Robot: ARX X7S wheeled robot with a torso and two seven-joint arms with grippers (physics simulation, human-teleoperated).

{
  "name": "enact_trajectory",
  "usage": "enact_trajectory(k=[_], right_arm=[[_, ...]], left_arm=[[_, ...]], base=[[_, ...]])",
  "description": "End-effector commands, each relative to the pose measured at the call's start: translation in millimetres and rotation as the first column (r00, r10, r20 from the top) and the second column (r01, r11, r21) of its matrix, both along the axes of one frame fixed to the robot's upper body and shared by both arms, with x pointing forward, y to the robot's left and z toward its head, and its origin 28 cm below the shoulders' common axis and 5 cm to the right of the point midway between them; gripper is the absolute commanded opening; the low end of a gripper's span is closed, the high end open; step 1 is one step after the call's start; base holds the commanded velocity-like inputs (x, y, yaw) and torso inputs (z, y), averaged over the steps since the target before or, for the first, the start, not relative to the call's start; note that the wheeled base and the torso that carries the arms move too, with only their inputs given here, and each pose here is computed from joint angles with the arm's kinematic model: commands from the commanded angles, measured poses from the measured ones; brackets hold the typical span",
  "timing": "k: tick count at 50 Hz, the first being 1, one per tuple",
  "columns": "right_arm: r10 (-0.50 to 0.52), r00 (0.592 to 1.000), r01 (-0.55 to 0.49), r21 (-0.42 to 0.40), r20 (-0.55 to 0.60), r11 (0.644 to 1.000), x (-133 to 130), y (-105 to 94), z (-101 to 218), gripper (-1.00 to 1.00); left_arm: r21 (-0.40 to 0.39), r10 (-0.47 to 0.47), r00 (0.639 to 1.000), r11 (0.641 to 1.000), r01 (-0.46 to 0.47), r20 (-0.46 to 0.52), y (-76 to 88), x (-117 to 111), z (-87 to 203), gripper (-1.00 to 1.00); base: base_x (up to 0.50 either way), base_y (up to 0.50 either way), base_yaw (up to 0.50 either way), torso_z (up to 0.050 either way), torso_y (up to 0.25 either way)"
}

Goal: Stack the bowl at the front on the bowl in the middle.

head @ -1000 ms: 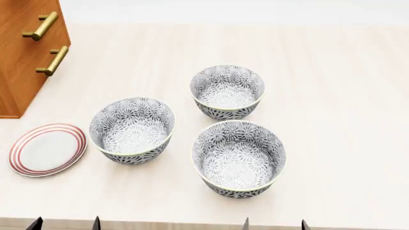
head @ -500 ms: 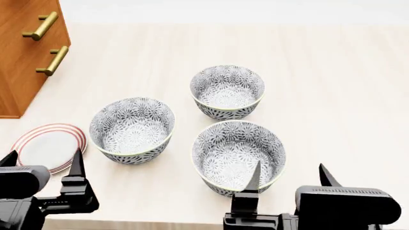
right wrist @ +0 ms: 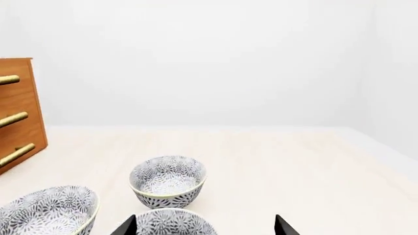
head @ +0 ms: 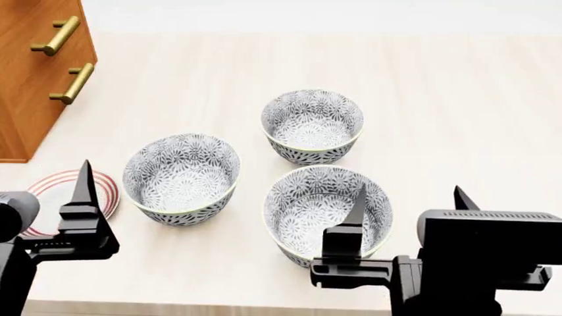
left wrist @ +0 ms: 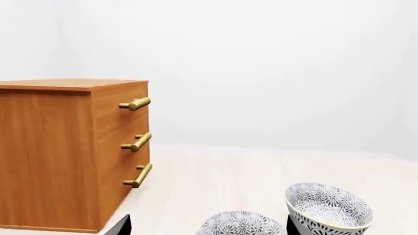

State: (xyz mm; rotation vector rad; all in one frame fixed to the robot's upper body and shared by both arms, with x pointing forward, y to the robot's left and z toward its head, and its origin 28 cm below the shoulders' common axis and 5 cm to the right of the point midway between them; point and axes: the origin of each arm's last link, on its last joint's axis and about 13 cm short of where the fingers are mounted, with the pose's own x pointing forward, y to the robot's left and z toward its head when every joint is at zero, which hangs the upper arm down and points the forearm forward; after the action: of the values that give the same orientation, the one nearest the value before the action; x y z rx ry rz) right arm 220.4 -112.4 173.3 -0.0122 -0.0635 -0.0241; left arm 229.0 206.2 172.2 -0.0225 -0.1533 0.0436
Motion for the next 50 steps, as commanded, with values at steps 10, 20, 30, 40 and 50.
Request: enact_trajectory(k=[10,20,30,40,50], right_arm=[[-0.022,1.000,0.022,-0.035,-0.007,0.999,2.6,1.4,1.1,1.00],[-0.029,1.000,0.028,-0.051,-0.010,0.998,4.1,1.9,-0.8,1.00],[-0.027,1.000,0.027,-0.047,-0.011,0.999,6.2,2.0,-1.5,1.00],[-0.006,1.000,0.005,-0.064,-0.012,0.998,5.5,4.2,-1.6,1.00],[0.009,1.000,-0.010,-0.073,-0.009,0.997,4.8,4.6,0.2,1.00]], left_arm=[[0.019,0.010,1.000,1.000,-0.010,0.016,0.3,1.7,-0.9,1.00],[0.020,0.017,1.000,1.000,-0.018,0.016,0.4,2.6,-2.1,1.00],[0.019,0.019,1.000,1.000,-0.019,0.016,0.5,3.1,-2.6,1.00],[0.021,0.020,1.000,1.000,-0.021,0.018,0.3,3.0,-2.9,1.00],[0.020,0.021,1.000,1.000,-0.021,0.021,0.6,3.2,-2.4,1.00]], base=[[0.00,0.00,0.00,0.000,0.000],[0.00,0.45,0.00,0.000,0.000],[0.00,0.35,0.00,0.000,0.000],[0.00,0.00,0.00,0.000,0.000],[0.47,0.00,0.00,0.000,0.000]])
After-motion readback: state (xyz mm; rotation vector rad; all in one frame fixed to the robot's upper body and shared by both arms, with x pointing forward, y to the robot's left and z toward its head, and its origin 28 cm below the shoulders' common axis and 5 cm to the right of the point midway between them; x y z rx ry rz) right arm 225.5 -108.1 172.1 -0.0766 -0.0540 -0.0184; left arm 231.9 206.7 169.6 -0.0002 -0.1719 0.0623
